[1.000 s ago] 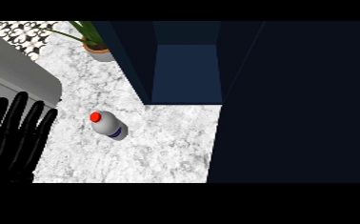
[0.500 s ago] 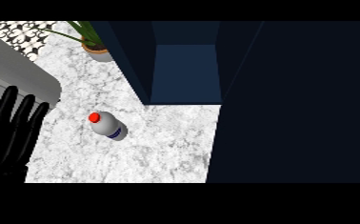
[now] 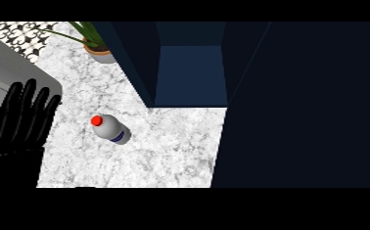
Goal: Pick up the bottled water, place it into the cabinet and close the cabinet
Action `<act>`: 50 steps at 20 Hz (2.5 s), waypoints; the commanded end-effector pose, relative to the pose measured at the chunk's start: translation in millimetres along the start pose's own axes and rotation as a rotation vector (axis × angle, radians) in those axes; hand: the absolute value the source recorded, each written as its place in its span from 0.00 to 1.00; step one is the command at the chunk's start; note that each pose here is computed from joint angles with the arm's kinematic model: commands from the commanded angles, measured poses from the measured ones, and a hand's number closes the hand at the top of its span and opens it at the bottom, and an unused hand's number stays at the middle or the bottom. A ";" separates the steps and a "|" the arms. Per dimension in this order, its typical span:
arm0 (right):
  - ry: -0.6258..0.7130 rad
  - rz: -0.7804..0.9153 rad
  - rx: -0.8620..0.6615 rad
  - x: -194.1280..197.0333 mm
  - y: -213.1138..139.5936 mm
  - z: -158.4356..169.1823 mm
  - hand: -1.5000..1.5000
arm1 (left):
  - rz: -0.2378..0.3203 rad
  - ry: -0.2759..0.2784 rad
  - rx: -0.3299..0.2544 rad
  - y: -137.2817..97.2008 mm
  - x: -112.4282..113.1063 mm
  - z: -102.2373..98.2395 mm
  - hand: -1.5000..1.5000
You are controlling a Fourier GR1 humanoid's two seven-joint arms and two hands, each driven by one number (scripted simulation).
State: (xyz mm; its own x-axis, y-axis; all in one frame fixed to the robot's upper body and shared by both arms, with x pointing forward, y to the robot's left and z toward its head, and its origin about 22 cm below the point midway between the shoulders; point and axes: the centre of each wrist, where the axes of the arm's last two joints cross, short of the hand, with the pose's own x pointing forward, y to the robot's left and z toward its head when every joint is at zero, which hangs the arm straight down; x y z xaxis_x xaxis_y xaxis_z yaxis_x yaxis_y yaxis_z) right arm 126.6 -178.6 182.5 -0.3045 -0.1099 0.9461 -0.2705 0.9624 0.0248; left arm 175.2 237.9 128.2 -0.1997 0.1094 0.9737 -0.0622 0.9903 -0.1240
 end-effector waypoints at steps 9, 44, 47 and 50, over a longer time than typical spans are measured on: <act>-0.064 0.041 -0.002 34.4 -7.3 24.8 0.00 | -0.059 0.083 0.041 42.7 -87.3 -22.5 0.00; -0.074 0.046 0.012 39.2 6.0 27.2 0.00 | 0.004 0.137 0.072 107.7 -253.1 -3.9 0.00; -0.076 0.057 -0.001 39.0 3.9 19.3 0.00 | 0.020 0.140 0.070 98.4 -260.2 -11.6 0.00; -0.062 0.058 -0.015 34.9 2.1 24.7 0.00 | 0.021 0.124 0.058 79.8 -262.7 -18.7 0.00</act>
State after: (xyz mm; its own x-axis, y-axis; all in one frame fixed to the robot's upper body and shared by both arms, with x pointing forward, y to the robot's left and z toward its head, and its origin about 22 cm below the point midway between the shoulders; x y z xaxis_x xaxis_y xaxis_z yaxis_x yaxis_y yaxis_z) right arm 127.8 -170.1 191.5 -0.3070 -0.0761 0.9486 -0.2797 0.9600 -0.0135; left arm 235.2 292.1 -134.5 -0.0632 0.1335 0.9890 -0.1248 0.9822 -0.1406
